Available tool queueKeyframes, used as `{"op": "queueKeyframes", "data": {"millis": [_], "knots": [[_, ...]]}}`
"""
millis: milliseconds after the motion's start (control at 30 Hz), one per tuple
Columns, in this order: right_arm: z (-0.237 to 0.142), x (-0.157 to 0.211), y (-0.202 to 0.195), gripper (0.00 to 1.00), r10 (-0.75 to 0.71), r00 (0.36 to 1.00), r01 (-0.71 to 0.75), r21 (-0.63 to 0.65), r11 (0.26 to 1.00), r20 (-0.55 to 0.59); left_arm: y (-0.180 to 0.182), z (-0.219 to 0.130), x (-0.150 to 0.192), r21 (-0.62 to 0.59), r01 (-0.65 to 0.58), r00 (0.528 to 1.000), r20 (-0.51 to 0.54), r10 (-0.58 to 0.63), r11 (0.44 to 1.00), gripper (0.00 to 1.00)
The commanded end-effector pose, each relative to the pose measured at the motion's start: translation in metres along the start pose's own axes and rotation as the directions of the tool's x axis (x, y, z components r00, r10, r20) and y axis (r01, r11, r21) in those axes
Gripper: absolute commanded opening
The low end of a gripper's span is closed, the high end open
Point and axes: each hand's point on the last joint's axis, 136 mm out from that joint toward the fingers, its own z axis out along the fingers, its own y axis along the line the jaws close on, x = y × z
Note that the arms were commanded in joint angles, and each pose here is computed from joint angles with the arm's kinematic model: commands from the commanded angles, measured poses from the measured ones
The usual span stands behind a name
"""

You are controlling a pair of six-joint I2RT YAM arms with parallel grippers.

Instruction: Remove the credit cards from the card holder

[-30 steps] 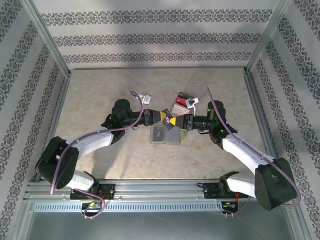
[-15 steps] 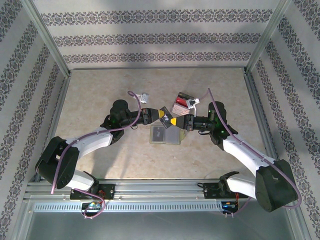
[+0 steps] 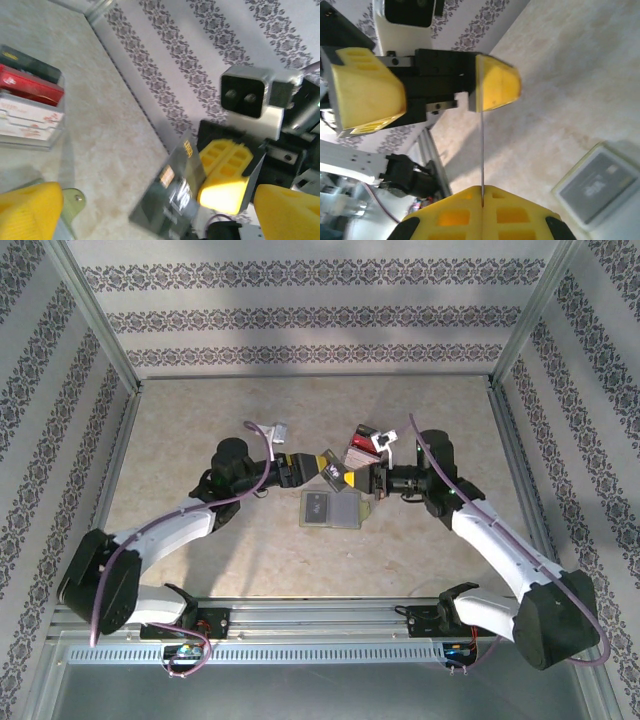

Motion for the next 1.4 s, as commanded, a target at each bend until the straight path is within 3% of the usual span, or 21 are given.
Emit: {"op": "queueKeyframes", "data": {"millis": [0,167,367,567,1367], "knots": [[-0.008,0.008,-0.025,0.0,-0.15,0.979,0.171,0.152,0.974,-0.136,0.001,-0.016,-0.016,-0.117,-0.082,0.996,0.035,0.087,0.99,0.99],[-0.013,-0.005,-0.064,0.0,-0.277,0.919,0.353,0.271,0.895,-0.281,0.012,-0.034,-0.015,-0.234,-0.102,0.992,0.045,0.116,0.967,0.99],[-0.017,-0.022,-0.127,0.0,-0.296,0.848,0.48,0.399,0.781,-0.44,0.027,-0.039,-0.009,-0.299,-0.096,0.992,0.043,0.114,0.949,1.0],[-0.015,-0.027,-0.178,0.0,-0.27,0.776,0.56,0.426,0.711,-0.57,0.04,-0.042,-0.006,-0.355,-0.105,0.992,0.03,0.124,0.929,0.99],[0.002,-0.061,-0.233,0.0,-0.337,0.809,0.533,0.36,0.765,-0.483,0.063,-0.04,-0.001,-0.422,-0.072,0.996,0.016,0.086,0.904,0.99]]}}
